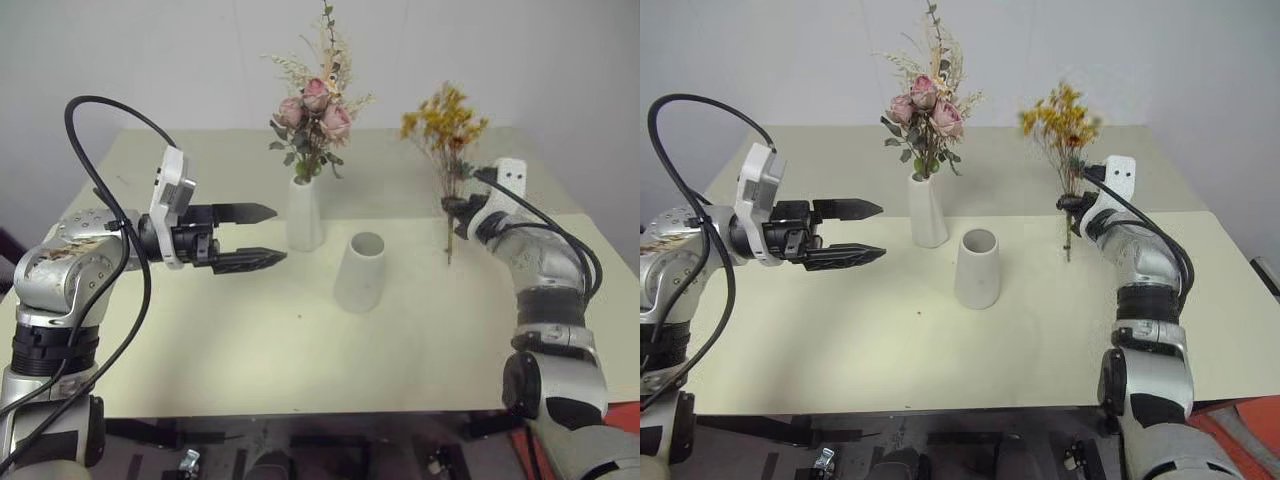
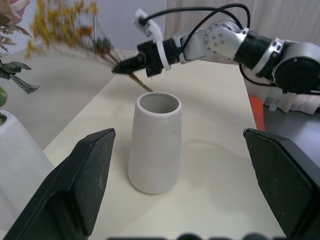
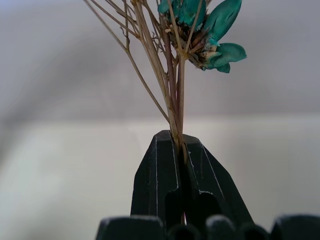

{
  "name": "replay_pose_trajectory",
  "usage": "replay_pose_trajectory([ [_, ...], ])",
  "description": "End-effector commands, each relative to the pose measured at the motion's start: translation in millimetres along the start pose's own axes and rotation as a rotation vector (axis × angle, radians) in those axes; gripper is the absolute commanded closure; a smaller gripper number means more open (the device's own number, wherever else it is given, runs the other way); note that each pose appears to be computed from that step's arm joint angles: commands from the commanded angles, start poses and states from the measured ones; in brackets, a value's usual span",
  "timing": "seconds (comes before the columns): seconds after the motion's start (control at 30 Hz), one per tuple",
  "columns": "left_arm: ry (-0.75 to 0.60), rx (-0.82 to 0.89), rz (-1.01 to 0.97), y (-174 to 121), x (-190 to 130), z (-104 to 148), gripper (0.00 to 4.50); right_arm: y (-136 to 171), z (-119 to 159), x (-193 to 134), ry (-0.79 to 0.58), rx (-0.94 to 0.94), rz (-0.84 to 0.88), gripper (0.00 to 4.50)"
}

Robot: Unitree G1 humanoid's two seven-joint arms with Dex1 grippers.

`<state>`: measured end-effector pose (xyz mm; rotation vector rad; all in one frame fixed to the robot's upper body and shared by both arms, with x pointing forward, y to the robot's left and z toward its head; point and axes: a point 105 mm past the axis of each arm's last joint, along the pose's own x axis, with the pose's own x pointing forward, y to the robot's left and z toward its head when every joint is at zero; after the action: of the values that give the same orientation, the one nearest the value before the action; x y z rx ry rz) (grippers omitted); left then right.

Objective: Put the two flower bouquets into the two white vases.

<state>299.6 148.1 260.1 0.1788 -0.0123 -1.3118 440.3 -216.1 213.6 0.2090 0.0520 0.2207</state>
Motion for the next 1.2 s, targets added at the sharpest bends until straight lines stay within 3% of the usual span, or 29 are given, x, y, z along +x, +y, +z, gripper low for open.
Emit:
replay_pose_trajectory([
  [0.03, -0.005, 0.054, 0.014, 2, -4, 9, 0.0, 19, 53, -18, -0.248, -0.006, 0.076, 4.44],
  [0.33, -0.027, 0.077, 0.064, 4, -14, 15, 0.0, 67, 76, -49, -0.458, -0.033, 0.33, 4.44],
  [0.83, -0.038, 0.096, 0.083, 5, -17, 20, 0.0, 118, 64, -70, -0.518, 0.006, 0.587, 4.44],
  [1.2, -0.04, 0.102, 0.072, 8, -16, 21, 0.0, 150, 77, -91, -0.609, 0.018, 0.718, 4.44],
])
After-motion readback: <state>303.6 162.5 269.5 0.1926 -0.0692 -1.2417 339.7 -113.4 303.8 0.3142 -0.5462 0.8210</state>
